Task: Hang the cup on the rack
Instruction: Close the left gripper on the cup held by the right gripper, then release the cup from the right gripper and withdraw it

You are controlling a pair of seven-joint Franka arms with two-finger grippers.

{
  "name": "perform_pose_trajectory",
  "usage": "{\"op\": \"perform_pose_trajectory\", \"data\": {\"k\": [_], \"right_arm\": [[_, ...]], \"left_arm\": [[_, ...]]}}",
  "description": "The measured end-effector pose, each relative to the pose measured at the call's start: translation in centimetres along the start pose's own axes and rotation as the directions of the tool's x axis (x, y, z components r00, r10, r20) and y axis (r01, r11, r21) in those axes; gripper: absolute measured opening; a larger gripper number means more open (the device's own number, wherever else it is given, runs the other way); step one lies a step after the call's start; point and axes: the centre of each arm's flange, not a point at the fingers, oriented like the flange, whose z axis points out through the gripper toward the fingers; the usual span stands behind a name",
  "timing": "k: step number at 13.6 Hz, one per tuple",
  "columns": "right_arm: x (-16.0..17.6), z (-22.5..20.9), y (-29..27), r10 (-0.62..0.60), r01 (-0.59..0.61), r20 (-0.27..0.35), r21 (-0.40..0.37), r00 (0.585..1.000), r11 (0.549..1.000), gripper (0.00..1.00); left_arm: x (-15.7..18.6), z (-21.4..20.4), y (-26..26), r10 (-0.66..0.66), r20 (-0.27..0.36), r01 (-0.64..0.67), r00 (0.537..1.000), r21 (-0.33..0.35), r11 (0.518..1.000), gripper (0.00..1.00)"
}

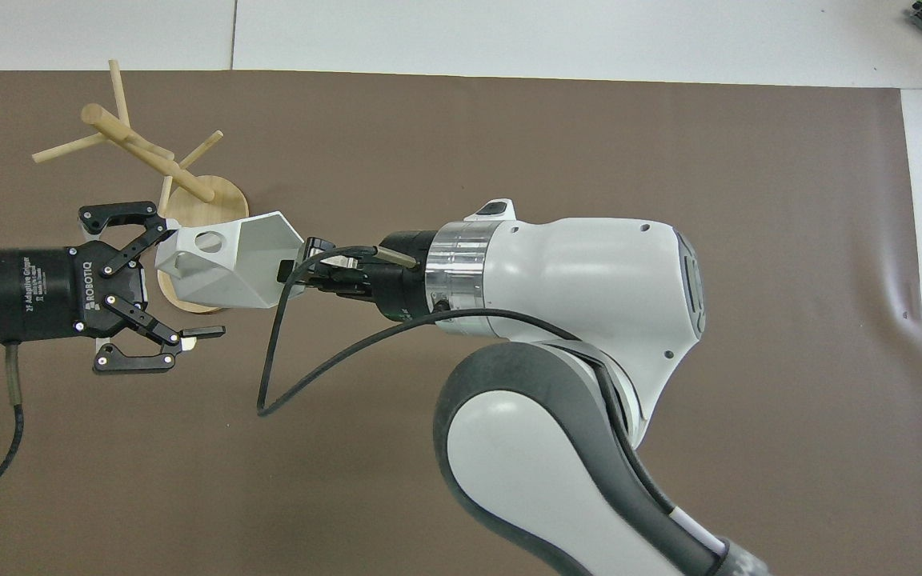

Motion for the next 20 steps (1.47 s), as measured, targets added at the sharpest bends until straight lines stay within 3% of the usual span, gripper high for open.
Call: {"op": "perform_pose_trajectory", "data": {"k": [1, 2, 4, 6, 7, 10, 11, 13, 16, 17, 18, 20], "right_arm": [[0.0, 0.0, 0.0, 0.000, 0.000, 0.001, -0.001, 1.000, 1.000, 0.04], [0.0, 0.0, 0.1, 0.001, -0.001, 0.001, -0.001, 1.000, 1.000, 0.04], [-0.1, 0.1, 0.1, 0.001, -0.001, 0.005, -0.003, 1.000, 1.000, 0.04], [-0.1, 0.1, 0.1, 0.001, -0.001, 0.004, -0.003, 1.000, 1.000, 0.04], [0.0, 0.1, 0.1, 0.001, -0.001, 0.000, -0.002, 1.000, 1.000, 0.10], [0.1, -0.1, 0.1, 0.002, -0.002, -0.008, 0.001, 1.000, 1.000, 0.43], [0.2, -0.1, 0.1, 0.003, -0.003, -0.011, 0.001, 1.000, 1.000, 0.43], [1.0, -0.8, 0.5, 0.011, -0.011, -0.026, 0.001, 1.000, 1.000, 0.55], [4.7, -4.0, 2.7, 0.047, -0.048, -0.092, -0.012, 0.995, 0.999, 0.58], [6.8, -5.8, 4.1, 0.046, -0.051, -0.124, -0.043, 0.991, 0.998, 0.64], [8.6, -7.7, 5.7, 0.012, -0.028, -0.152, -0.106, 0.988, 0.994, 0.78], [11.4, -11.5, 8.5, -0.096, 0.044, -0.172, -0.282, 0.980, 0.959, 0.96]], "left_arm": [[0.0, 0.0, 0.1, 0.002, -0.001, -0.002, 1.000, -0.004, 1.000, 0.94], [0.0, 0.0, 0.1, 0.004, -0.001, -0.004, 1.000, -0.003, 1.000, 0.94], [0.2, -0.1, 0.3, 0.023, -0.002, -0.023, 1.000, -0.014, 1.000, 0.74], [0.2, -0.1, 0.4, 0.031, -0.002, -0.031, 1.000, -0.014, 0.999, 0.74], [0.1, 0.0, 0.3, 0.037, -0.002, -0.037, 0.999, -0.010, 0.999, 0.74], [-0.1, 0.4, 0.2, 0.052, -0.002, -0.052, 0.999, -0.002, 0.999, 0.74], [-0.1, 0.3, 0.2, 0.053, -0.002, -0.053, 0.999, -0.003, 0.999, 0.74], [0.0, 0.3, 0.2, 0.054, -0.002, -0.054, 0.999, -0.003, 0.999, 0.74], [0.1, 0.1, 0.3, 0.051, -0.001, -0.051, 0.999, -0.006, 0.999, 0.74], [0.2, 0.1, 0.3, 0.050, -0.001, -0.050, 0.999, -0.007, 0.999, 0.74], [0.2, 0.1, 0.3, 0.049, -0.001, -0.049, 0.999, -0.008, 0.999, 0.74], [0.4, 0.2, 0.3, 0.034, -0.003, -0.034, 0.999, -0.006, 0.999, 0.74]]}}
